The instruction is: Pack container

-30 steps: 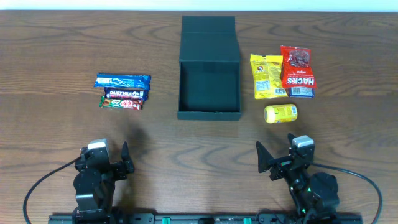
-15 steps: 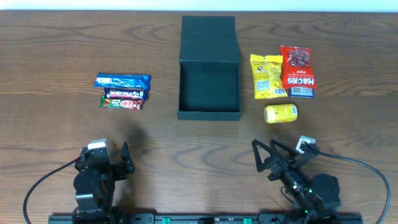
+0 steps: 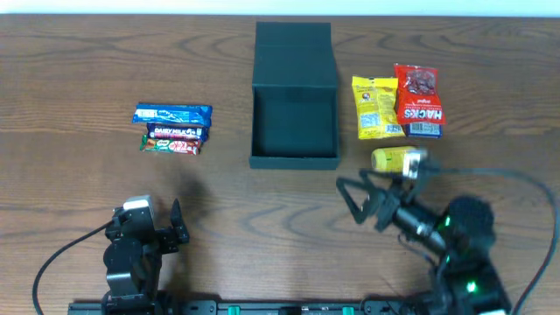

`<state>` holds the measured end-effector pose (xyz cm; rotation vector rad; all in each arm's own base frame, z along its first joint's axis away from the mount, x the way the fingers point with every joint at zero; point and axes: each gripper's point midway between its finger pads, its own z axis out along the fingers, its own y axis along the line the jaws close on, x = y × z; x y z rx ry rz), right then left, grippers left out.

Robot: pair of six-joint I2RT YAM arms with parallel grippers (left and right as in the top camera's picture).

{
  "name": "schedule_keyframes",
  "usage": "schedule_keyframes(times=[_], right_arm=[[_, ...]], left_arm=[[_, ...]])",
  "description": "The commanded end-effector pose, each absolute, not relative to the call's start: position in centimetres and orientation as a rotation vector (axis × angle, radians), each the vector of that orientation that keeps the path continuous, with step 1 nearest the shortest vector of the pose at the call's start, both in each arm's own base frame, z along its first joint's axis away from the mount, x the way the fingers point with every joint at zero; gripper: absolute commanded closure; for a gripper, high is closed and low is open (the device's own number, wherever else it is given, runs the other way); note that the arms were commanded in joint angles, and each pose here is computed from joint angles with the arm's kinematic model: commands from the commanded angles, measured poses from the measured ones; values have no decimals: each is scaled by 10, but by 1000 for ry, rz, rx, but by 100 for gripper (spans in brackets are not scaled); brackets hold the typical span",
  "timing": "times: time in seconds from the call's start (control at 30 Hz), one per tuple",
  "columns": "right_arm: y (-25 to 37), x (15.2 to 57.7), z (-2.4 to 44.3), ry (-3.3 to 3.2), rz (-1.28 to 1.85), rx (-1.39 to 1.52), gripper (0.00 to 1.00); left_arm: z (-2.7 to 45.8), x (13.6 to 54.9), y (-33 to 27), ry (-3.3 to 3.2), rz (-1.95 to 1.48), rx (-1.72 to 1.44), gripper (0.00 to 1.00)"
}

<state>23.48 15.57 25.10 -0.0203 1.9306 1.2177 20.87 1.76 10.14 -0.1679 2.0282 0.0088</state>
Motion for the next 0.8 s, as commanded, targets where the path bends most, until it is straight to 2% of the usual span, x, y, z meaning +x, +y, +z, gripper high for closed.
schedule_keyframes(times=[0.0,0.13,0.23,0.4,0.53,0.7,0.77], right_arm=[[170,248,281,1903,1192,-176,1],[195,289,305,1903,1096,-283,1],[218,329,295,1967,994,-301,1],[236,389,254,2142,884,-223,1],[238,420,213,2304,716,-161,1],[241,429,155,2478,429,-146,1],[248,426,140,2506,406,-184,1]], left_arm=[[96,208,21,2036,40,-164,5],[96,208,21,2036,40,-164,5],[96,208,21,2036,40,-164,5],[96,208,21,2036,40,-164,5],[96,208,21,2036,40,-164,5],[96,208,21,2036,40,-164,5],[96,208,21,2036,40,-164,5]])
